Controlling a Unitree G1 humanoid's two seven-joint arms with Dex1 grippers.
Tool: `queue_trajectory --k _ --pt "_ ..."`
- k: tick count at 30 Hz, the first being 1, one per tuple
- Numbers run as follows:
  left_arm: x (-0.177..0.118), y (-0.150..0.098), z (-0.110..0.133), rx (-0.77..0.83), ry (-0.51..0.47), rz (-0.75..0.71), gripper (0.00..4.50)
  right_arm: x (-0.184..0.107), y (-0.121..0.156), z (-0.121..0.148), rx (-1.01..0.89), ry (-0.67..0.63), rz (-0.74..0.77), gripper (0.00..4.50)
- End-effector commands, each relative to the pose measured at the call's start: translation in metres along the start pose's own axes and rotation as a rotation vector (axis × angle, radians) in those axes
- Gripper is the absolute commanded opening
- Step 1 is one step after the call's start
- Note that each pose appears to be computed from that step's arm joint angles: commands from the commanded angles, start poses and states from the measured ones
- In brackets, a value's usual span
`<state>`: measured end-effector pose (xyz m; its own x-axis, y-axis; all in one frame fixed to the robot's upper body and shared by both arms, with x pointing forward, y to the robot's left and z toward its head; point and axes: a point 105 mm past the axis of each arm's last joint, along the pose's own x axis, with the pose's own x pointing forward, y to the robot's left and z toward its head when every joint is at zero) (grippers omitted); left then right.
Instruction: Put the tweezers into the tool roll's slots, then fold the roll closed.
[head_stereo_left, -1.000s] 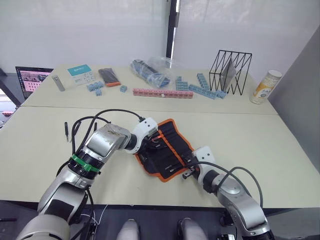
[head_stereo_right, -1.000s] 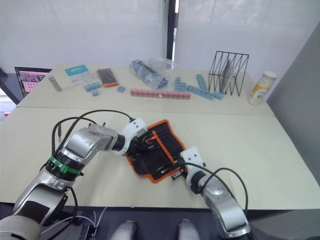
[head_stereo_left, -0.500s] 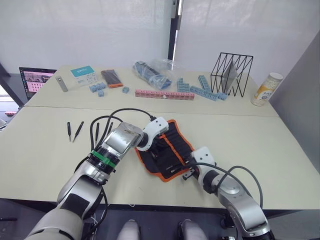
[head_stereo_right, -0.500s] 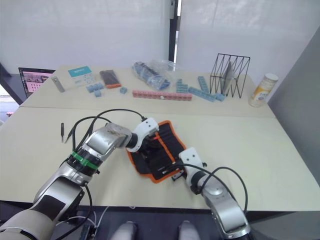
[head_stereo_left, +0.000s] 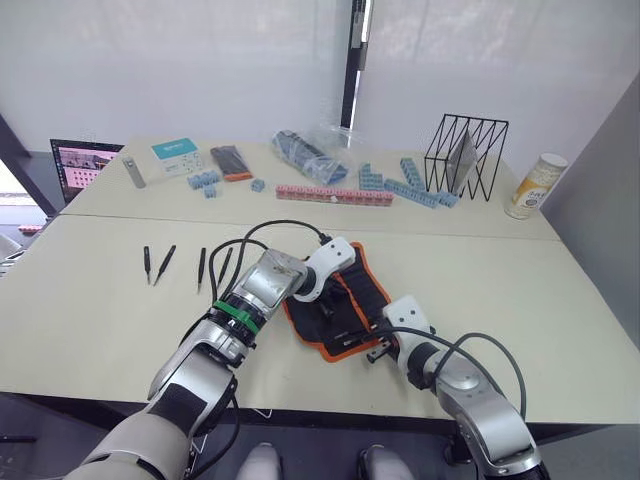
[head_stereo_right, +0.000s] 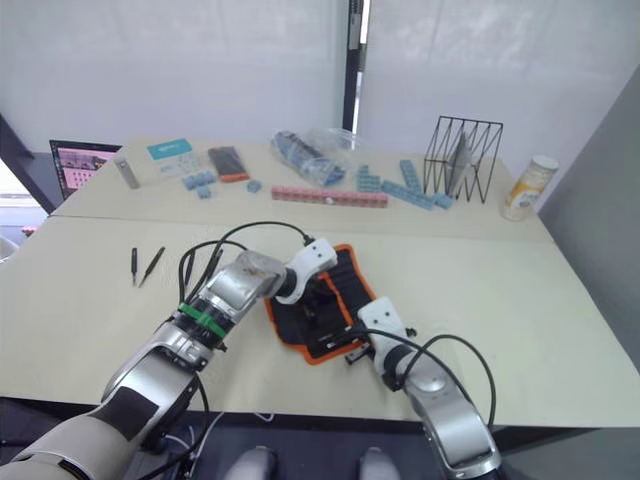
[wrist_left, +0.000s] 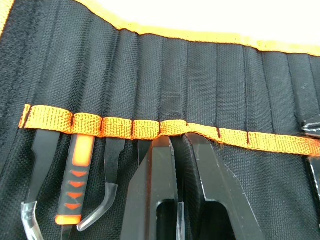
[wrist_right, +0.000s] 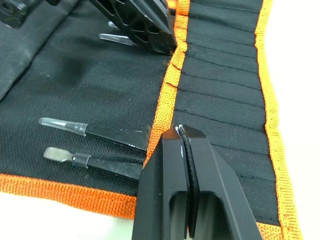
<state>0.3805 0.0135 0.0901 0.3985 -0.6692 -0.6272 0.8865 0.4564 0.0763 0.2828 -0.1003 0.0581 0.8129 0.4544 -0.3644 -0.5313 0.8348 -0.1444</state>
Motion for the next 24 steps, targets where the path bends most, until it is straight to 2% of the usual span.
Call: queue_trajectory --k 1,2,4,8,11,13,15,18,20,22,24 --pt "0.002 0.003 -0.011 0.011 0.032 0.028 0.00 0.000 0.040 -0.050 0.075 0.204 0.158 0.01" --pt "-0.001 0.005 -0.011 0.014 0.030 0.030 0.00 0.000 0.040 -0.051 0.075 0.206 0.155 0.01" --pt "-0.009 0.010 -0.010 0.026 0.020 0.042 0.82 0.001 0.038 -0.051 0.077 0.209 0.146 0.00" --pt "-0.038 0.013 -0.001 0.043 -0.025 0.033 2.03 0.002 0.034 -0.053 0.075 0.211 0.126 0.00" --pt "-0.062 0.010 0.004 0.025 -0.076 0.020 3.13 0.003 0.031 -0.053 0.073 0.213 0.112 0.00" --pt "-0.080 0.010 0.003 0.000 -0.106 0.028 3.63 0.003 0.030 -0.054 0.071 0.214 0.110 0.00" --pt "-0.095 0.010 -0.001 -0.027 -0.127 0.048 4.38 0.002 0.029 -0.054 0.069 0.214 0.111 0.00" --pt "-0.127 0.012 -0.006 -0.091 -0.233 0.085 4.45 0.003 0.027 -0.053 0.060 0.211 0.112 0.00" --pt "-0.147 0.022 -0.013 -0.100 -0.325 0.205 4.45 0.003 0.025 -0.052 0.055 0.208 0.114 0.00" --pt "-0.166 0.026 -0.029 -0.061 -0.377 0.300 4.45 0.004 0.024 -0.051 0.048 0.204 0.114 0.00" --pt "-0.184 0.027 -0.053 -0.104 -0.388 0.382 4.45 0.004 0.022 -0.047 0.042 0.188 0.116 0.00"
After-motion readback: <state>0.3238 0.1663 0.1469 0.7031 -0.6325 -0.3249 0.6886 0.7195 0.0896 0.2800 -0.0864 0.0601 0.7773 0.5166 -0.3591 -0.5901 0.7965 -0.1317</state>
